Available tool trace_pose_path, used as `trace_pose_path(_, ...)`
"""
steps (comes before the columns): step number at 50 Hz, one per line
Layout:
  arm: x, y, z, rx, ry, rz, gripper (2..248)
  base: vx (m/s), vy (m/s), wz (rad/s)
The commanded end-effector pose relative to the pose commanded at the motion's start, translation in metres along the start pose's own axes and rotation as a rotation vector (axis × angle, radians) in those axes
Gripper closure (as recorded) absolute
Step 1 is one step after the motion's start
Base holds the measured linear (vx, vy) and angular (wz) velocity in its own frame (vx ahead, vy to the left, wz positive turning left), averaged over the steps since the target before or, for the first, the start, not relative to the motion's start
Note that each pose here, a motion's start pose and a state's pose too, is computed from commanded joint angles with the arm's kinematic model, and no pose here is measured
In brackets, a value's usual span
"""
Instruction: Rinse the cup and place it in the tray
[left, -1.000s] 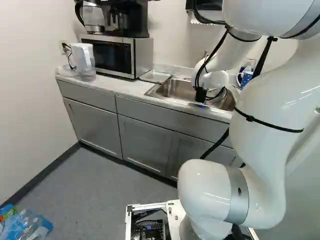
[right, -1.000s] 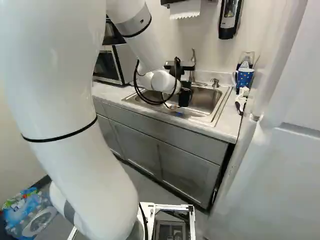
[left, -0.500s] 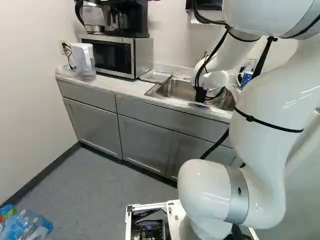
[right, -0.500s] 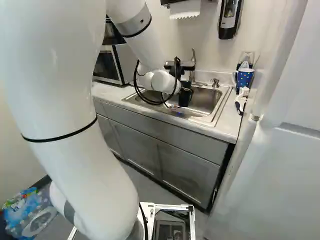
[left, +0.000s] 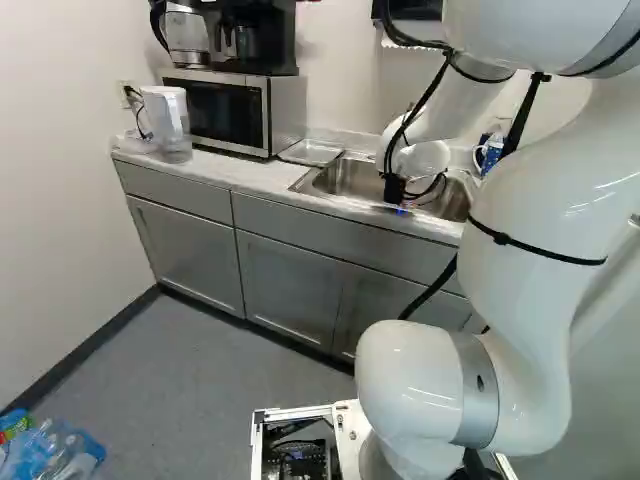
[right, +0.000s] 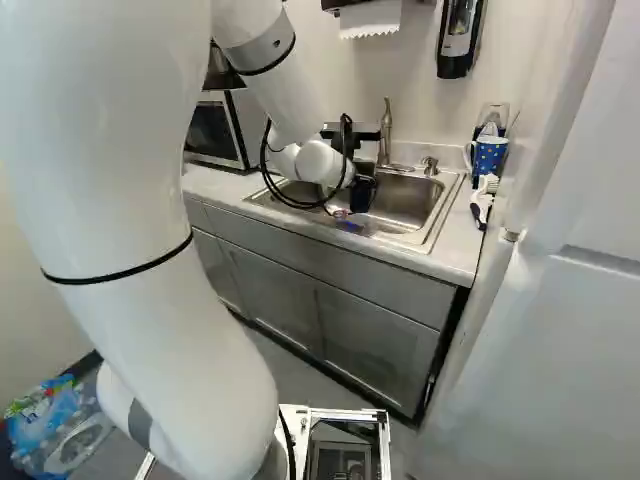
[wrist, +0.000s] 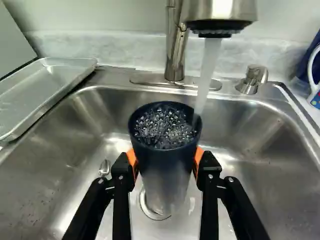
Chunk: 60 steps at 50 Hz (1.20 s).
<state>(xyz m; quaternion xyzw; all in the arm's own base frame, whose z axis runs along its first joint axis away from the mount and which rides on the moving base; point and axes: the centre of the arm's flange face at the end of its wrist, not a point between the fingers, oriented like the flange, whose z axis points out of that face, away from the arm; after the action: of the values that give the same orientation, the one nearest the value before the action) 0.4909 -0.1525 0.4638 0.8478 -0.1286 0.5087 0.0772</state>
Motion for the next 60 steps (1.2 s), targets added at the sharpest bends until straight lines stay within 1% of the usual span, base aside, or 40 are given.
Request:
trace_pose_path(8,0.001,-0.013,-0.001,0.022,0.002,-0.012,126,0.000,0.000,0.000)
trace_pose_path(19,0.010,-0.031,-0.005,0.053,0.023,-0.028,126,0.000,0.000,0.000)
trace_pose_path(39,0.035,-0.063,-0.005,0.107,0.070,-0.052,126,0.000,0.000,0.000)
trace_pose_path(60,0.064,-0.087,0.002,0.144,0.117,-0.066,126,0.000,0.000,0.000)
